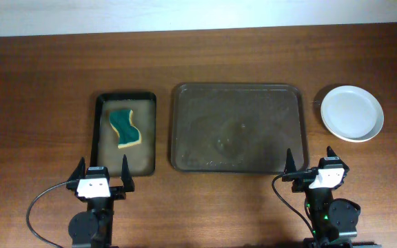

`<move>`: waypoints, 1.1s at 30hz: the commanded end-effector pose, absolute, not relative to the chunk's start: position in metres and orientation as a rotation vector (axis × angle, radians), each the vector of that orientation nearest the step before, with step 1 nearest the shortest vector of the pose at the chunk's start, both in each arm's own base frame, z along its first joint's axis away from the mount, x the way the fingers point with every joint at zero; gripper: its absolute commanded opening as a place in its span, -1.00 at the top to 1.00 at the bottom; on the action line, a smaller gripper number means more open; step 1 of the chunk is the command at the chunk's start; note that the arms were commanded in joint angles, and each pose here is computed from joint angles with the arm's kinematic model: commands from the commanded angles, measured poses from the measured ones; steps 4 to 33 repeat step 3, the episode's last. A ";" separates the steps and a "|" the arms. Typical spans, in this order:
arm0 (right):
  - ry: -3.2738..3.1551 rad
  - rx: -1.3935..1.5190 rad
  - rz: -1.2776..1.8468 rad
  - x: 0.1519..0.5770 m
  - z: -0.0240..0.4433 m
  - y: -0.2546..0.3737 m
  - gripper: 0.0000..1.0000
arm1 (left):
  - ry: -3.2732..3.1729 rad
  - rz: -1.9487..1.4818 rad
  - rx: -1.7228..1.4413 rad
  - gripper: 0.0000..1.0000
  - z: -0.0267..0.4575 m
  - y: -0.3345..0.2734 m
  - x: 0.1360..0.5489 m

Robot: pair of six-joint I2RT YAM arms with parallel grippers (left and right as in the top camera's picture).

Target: Clean dirty plates on tray and stack at the side

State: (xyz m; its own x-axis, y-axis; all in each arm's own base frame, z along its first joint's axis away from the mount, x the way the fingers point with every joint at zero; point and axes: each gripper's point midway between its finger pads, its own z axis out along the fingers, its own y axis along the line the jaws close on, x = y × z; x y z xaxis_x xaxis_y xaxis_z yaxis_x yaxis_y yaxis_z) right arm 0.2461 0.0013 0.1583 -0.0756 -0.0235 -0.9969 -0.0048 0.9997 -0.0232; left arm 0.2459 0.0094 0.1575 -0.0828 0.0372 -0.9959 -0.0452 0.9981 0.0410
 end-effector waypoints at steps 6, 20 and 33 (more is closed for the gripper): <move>1.650 -0.010 -0.021 0.246 0.155 -0.001 -0.97 | 1.648 0.093 -0.005 -0.99 0.157 0.012 0.246; 1.650 -0.010 -0.021 0.246 0.155 -0.001 -0.97 | 1.648 0.093 -0.005 -0.99 0.157 0.012 0.246; 1.650 -0.010 -0.021 0.246 0.155 -0.001 -0.97 | 1.648 0.093 -0.005 -0.99 0.157 0.012 0.246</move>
